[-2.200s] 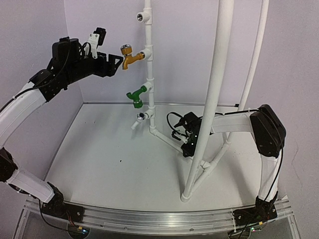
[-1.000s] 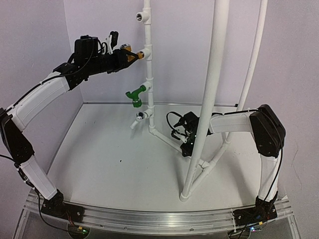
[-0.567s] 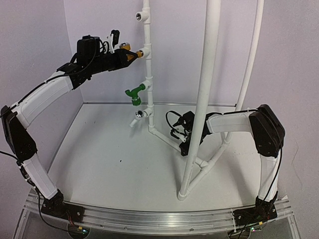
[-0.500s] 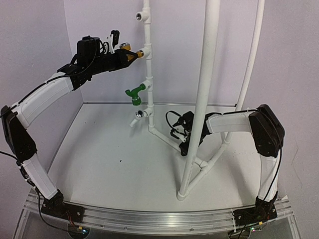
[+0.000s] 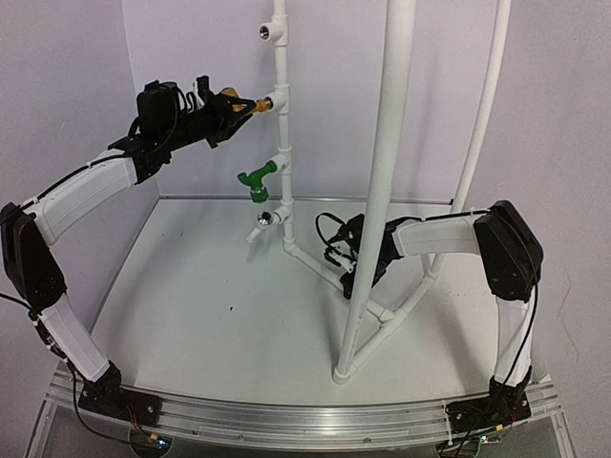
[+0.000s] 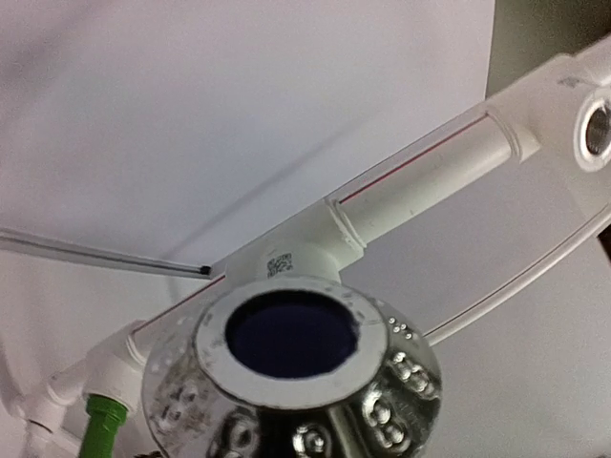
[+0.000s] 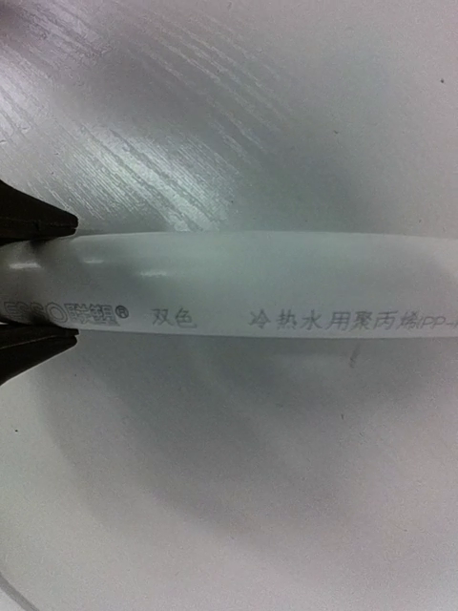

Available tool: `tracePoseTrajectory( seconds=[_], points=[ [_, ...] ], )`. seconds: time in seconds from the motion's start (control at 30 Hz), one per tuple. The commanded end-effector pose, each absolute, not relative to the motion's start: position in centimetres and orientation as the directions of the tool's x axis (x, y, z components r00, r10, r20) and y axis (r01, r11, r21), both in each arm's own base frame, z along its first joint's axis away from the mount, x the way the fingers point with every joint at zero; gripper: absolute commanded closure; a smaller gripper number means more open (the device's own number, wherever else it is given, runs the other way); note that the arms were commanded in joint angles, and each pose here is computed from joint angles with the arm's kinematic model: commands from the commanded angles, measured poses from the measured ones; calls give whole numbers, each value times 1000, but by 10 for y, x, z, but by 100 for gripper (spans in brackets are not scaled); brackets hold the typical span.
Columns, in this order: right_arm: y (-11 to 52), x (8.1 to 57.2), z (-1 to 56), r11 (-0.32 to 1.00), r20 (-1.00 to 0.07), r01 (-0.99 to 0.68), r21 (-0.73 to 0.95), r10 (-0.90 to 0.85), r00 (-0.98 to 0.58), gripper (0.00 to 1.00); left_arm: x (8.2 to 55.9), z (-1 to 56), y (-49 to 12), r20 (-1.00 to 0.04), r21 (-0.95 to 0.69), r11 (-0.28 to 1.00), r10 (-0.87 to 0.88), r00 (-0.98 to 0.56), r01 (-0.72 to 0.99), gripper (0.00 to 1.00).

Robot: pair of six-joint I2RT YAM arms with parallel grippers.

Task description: Install the water faucets

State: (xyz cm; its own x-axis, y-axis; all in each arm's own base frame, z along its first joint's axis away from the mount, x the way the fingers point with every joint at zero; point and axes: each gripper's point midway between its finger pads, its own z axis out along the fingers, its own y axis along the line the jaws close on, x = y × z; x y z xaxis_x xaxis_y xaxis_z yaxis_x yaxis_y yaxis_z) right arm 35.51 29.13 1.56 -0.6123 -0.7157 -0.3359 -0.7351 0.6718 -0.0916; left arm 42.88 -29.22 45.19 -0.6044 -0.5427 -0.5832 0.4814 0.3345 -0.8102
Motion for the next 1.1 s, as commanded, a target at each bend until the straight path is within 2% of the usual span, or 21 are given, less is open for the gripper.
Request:
tracePoseTrajectory(
  seconds=[0.0, 0.1, 0.17, 0.3, 0.43, 0.87, 1.07],
  points=[
    [312, 364, 16, 641, -386, -762, -90, -728, -566, 100, 431, 464, -286, -245, -960, 56, -635, -732, 273, 100],
    [312, 366, 17, 642, -388, -761, -96, -728, -565, 100, 434, 460, -286, -140, -976, -38, -638, -757, 212, 100],
    [313, 367, 17, 641, -390, -761, -97, -728, -564, 100, 435, 463, -285, -118, -976, -65, -647, -753, 209, 100],
    [313, 367, 16, 641, -387, -761, -99, -729, -564, 100, 431, 483, -276, -178, -959, -40, -683, -708, 280, 100],
    [313, 370, 17, 646, -391, -756, -108, -726, -565, 100, 431, 489, -275, -239, -956, 55, -717, -655, 288, 100],
    [316, 368, 17, 669, -386, -728, -148, -717, -580, 100, 424, 483, -295, -276, -951, 142, -785, -555, 274, 100],
    [314, 363, 14, 650, -369, -741, -168, -739, -564, 100, 419, 493, -304, -423, -896, 259, -743, -519, 359, 100]
  ],
)
